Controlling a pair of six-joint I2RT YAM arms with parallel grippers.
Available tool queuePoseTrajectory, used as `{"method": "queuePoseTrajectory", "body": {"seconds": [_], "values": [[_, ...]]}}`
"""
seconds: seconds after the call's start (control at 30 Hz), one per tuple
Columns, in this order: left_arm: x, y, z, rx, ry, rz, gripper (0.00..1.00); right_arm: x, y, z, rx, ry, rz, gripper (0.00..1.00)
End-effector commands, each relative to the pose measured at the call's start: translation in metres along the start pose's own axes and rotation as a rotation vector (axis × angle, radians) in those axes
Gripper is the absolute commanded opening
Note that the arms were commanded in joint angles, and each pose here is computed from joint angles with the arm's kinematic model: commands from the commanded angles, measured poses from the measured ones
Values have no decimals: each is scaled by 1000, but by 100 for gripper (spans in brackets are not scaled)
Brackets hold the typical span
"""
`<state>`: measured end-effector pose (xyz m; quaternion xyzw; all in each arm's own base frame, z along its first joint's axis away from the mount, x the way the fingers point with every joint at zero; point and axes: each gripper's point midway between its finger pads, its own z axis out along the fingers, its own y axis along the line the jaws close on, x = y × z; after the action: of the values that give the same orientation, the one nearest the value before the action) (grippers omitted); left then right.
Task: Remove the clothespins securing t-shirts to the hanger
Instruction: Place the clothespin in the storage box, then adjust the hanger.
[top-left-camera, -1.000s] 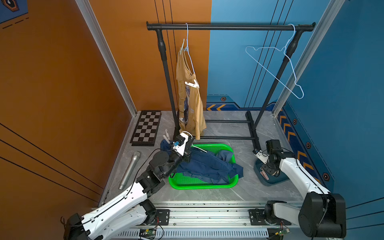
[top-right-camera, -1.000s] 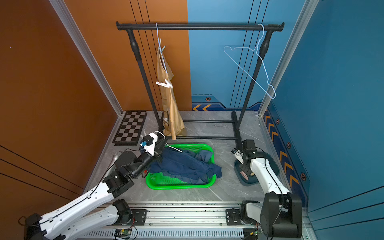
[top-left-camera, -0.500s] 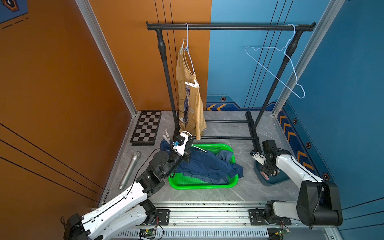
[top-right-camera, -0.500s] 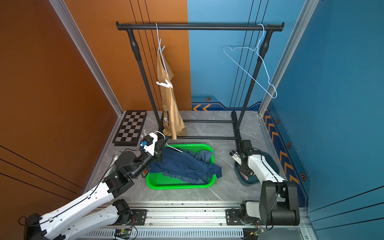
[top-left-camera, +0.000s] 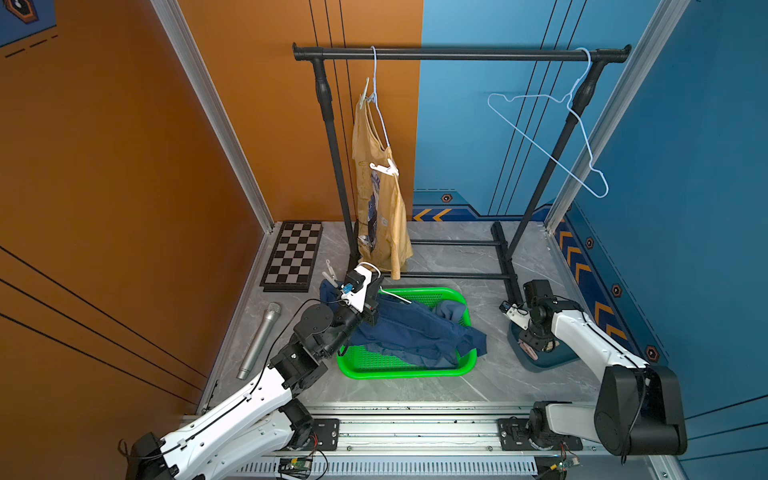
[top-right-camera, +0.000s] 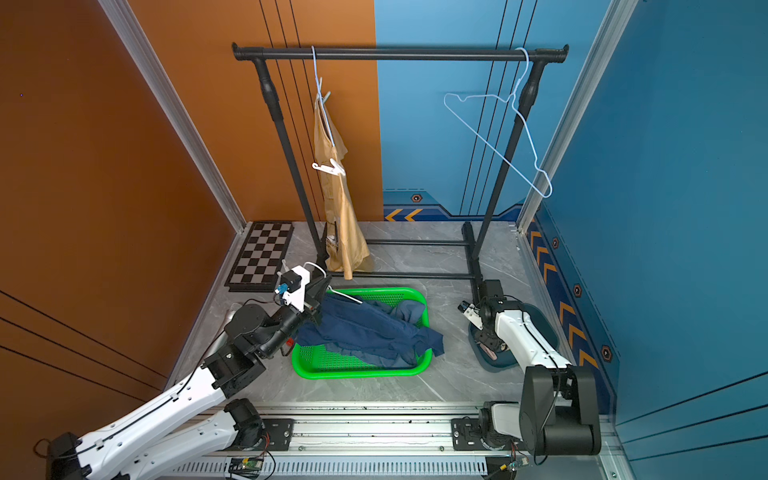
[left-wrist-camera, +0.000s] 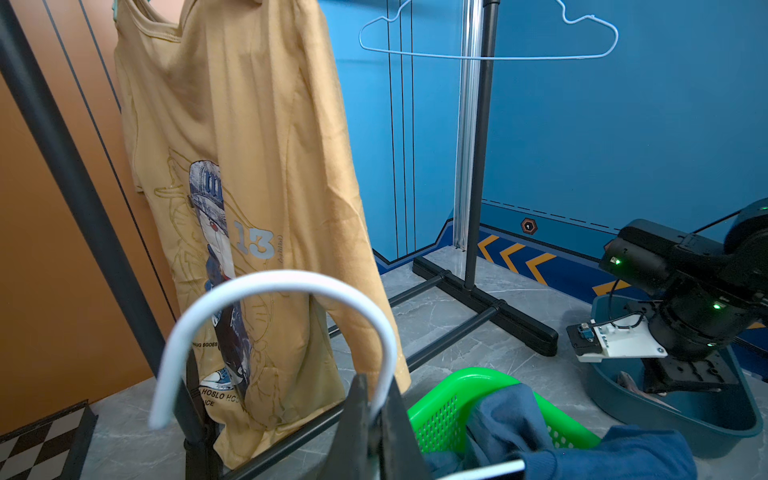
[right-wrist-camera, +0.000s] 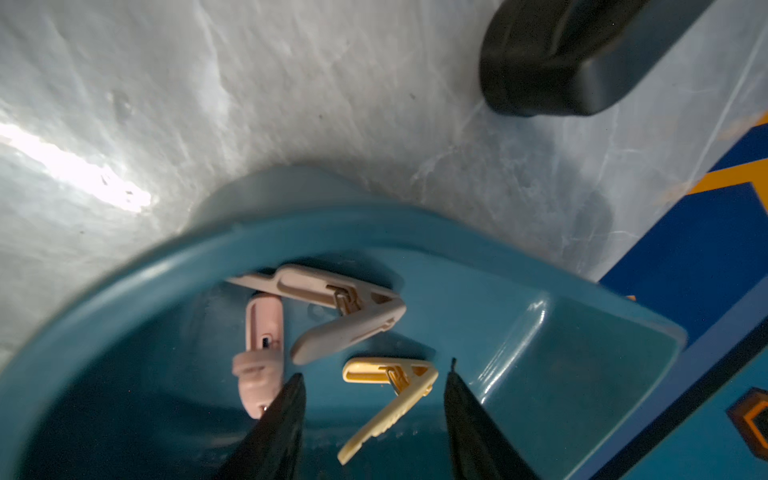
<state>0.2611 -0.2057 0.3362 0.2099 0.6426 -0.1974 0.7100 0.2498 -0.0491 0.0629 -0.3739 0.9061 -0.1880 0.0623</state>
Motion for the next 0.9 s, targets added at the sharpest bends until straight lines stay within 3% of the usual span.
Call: {"method": "queuePoseTrajectory", "body": {"seconds": [0.0,0.4,0.63,0.87], "values": [[-9,5,-2,-14,-39,-17,0,1,-3,-13,38,-24,-15,57],[-10,6,-3,-25,-20,-25,0,-23,-28,-81,178,-251,62,61],[-5,4,8,-22,29,-6,0,-69,-25,-161,158,-568,65,62],[-9,1,14,-16,50,-14,0,-119,25,-234,-2,-902,-37,64]]}}
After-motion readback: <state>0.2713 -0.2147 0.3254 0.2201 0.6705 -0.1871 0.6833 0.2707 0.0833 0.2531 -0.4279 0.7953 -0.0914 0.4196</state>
